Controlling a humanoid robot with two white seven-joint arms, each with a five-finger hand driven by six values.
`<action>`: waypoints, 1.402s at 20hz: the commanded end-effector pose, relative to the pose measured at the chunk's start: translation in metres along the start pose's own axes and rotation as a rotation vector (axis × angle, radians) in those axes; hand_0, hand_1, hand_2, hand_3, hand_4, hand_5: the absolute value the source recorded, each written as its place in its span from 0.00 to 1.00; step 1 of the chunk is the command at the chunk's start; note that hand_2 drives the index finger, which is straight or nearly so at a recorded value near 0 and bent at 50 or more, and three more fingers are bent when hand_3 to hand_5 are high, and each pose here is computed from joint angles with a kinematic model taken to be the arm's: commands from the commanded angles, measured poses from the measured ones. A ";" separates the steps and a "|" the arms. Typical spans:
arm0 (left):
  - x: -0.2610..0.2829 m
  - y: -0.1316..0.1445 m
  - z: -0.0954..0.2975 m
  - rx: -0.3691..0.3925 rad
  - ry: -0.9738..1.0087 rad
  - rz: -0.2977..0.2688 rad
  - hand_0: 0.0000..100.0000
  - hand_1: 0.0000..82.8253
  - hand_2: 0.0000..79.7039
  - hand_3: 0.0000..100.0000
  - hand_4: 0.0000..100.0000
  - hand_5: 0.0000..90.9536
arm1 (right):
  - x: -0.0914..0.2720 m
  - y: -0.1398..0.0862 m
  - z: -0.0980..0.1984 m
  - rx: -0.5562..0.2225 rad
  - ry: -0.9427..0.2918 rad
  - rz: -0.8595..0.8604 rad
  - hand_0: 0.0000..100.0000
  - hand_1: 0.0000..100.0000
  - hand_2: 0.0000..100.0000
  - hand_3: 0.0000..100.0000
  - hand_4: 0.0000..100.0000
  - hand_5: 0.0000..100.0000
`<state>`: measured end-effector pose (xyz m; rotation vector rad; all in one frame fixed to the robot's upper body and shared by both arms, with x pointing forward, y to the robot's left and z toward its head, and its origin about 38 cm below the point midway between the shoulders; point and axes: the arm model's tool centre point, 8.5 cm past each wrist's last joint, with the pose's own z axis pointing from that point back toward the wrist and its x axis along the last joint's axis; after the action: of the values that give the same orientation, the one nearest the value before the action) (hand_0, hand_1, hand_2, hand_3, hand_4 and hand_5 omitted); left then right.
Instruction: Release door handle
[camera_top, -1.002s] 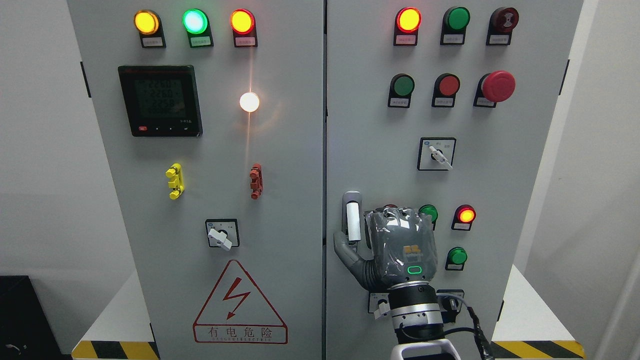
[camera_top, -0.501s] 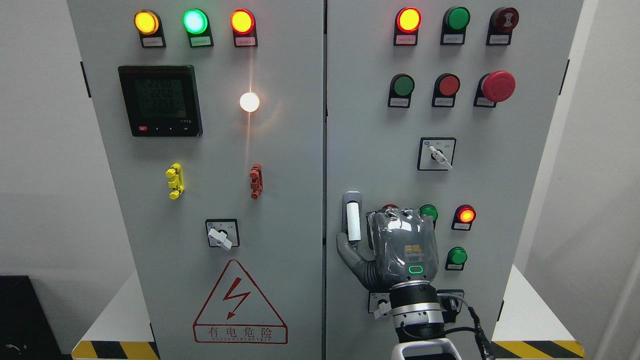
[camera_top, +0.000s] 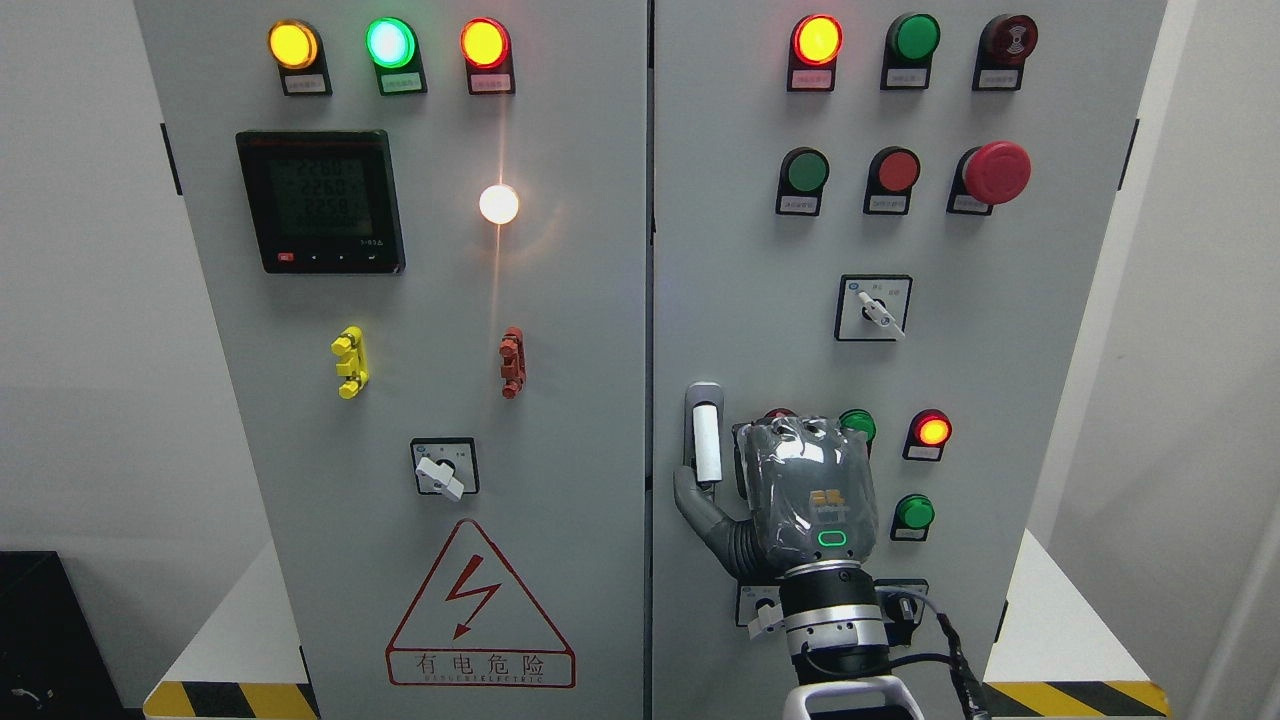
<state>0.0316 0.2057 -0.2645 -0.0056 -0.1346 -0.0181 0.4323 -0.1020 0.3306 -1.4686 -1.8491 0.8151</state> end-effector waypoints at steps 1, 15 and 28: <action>-0.011 0.000 0.001 0.000 0.016 0.000 0.12 0.67 0.00 0.00 0.00 0.00 | 0.000 -0.001 0.000 -0.004 0.002 -0.001 0.35 0.35 0.94 1.00 1.00 1.00; -0.011 0.000 0.001 0.000 0.016 0.002 0.12 0.67 0.00 0.00 0.00 0.00 | -0.002 -0.001 0.001 -0.004 0.014 0.000 0.41 0.36 0.94 1.00 1.00 1.00; -0.011 0.000 0.001 0.000 0.016 0.000 0.12 0.67 0.00 0.00 0.00 0.00 | -0.003 -0.001 0.002 -0.006 0.019 -0.001 0.41 0.41 0.93 1.00 1.00 0.99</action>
<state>0.0316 0.2058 -0.2645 -0.0055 -0.1347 -0.0187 0.4307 -0.1042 0.3299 -1.4727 -1.8405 0.7973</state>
